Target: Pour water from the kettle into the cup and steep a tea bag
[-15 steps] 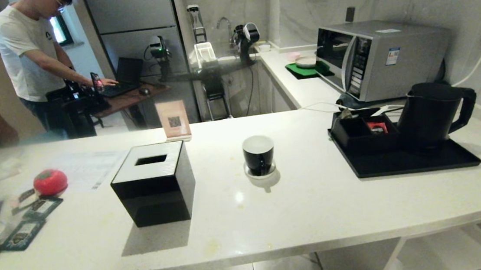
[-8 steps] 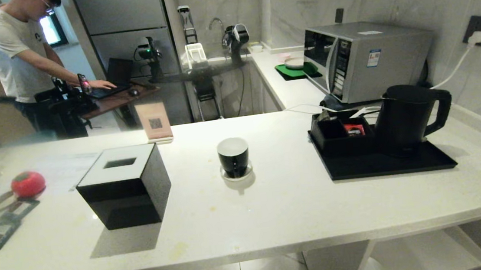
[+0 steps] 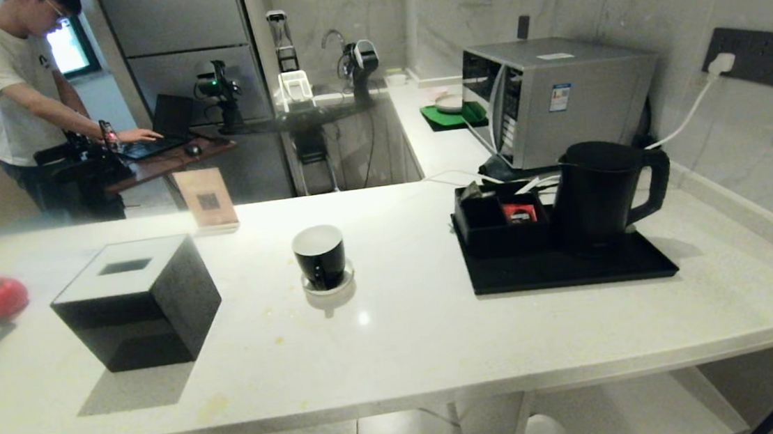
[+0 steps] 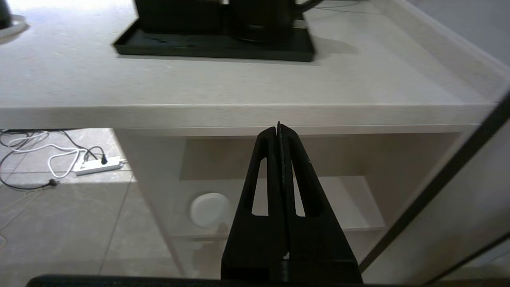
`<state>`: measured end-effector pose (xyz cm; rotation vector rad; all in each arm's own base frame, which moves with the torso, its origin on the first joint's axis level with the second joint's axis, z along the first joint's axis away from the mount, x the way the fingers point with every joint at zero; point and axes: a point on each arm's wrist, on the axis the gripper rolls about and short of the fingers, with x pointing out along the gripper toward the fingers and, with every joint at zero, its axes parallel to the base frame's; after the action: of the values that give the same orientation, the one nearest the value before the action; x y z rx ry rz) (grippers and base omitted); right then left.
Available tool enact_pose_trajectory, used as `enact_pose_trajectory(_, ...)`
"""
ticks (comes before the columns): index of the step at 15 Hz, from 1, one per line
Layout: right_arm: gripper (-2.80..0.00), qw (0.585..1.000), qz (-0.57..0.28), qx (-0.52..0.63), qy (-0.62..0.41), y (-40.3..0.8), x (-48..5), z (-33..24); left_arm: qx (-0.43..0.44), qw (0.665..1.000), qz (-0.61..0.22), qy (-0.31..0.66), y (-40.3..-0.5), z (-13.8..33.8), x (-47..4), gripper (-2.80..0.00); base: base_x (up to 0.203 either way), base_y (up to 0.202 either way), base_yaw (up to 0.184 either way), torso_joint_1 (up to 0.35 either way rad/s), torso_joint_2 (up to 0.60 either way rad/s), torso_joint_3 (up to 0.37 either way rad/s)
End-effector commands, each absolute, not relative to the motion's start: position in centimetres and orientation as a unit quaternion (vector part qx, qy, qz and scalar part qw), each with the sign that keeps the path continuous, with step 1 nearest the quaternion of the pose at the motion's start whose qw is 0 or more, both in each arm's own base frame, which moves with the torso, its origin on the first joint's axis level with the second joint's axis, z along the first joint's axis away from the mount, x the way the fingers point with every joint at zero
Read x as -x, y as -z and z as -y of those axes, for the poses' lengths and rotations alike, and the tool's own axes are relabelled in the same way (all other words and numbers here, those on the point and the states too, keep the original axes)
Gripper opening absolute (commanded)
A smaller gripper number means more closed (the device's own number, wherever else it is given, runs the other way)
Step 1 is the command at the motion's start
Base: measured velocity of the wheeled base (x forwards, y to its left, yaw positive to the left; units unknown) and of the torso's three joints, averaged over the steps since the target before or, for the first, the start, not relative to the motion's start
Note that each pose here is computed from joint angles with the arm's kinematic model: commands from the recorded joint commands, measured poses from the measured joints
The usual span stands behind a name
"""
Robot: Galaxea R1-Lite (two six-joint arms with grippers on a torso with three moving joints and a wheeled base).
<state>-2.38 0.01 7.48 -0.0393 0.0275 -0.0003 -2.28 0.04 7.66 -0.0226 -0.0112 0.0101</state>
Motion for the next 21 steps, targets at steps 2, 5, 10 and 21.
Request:
enact_pose_trajectory(2,-2.80,1.000,-0.014,0.020,0.000,-7.48,2.38,-0.01,0.012,1.000,0.005,-0.005,-7.66,-0.04,2.27,-2.80,0.000,-0.189,0.000,0.003,0.00,0.005)
enact_pose_trajectory(5,-2.80,1.000,-0.015,0.020,0.000,-7.42,2.37,-0.01,0.012,1.000,0.005,-0.005,-7.66,-0.04,2.27,-2.80,0.000,-0.081,-0.002,0.002,0.00,0.000)
enact_pose_trajectory(10,-2.80,1.000,-0.014,0.020,0.000,-7.46,2.37,-0.01,0.012,1.000,0.005,-0.005,-7.66,-0.04,2.27,-2.80,0.000,0.000,0.000,0.000,0.00,0.000)
enact_pose_trajectory(21,-2.80,1.000,-0.010,0.020,0.000,-7.50,2.35,-0.01,0.012,1.000,0.005,-0.005,-7.66,-0.04,2.27,-2.80,0.072,0.000,0.000,0.001,0.00,0.001)
